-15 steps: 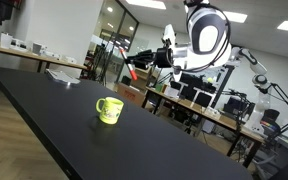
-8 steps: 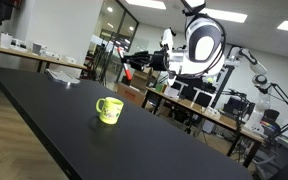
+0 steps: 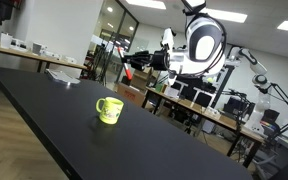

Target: Put the orange marker in the yellow mug

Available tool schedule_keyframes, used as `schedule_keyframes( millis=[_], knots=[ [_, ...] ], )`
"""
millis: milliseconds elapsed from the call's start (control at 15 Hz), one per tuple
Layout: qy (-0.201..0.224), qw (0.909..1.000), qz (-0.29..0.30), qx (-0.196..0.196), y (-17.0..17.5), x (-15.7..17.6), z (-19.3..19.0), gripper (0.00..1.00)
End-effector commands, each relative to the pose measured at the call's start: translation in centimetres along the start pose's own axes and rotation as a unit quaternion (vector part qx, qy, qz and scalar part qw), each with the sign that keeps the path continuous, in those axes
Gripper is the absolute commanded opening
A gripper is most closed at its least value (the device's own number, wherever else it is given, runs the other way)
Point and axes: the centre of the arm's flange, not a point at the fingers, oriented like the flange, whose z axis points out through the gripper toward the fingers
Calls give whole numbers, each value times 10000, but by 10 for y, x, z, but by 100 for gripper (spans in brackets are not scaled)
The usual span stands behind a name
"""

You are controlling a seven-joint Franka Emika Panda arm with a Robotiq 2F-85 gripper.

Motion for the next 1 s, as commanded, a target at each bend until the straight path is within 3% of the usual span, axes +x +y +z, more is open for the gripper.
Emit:
schedule_keyframes(
  millis=[0, 467, 933],
  knots=[
    [-187, 9996, 196, 93, -7, 13, 3, 5],
    [-428, 9957, 549, 613, -1, 68, 24, 5],
    [-614, 9844, 1429, 828, 22, 115, 27, 5]
  ],
)
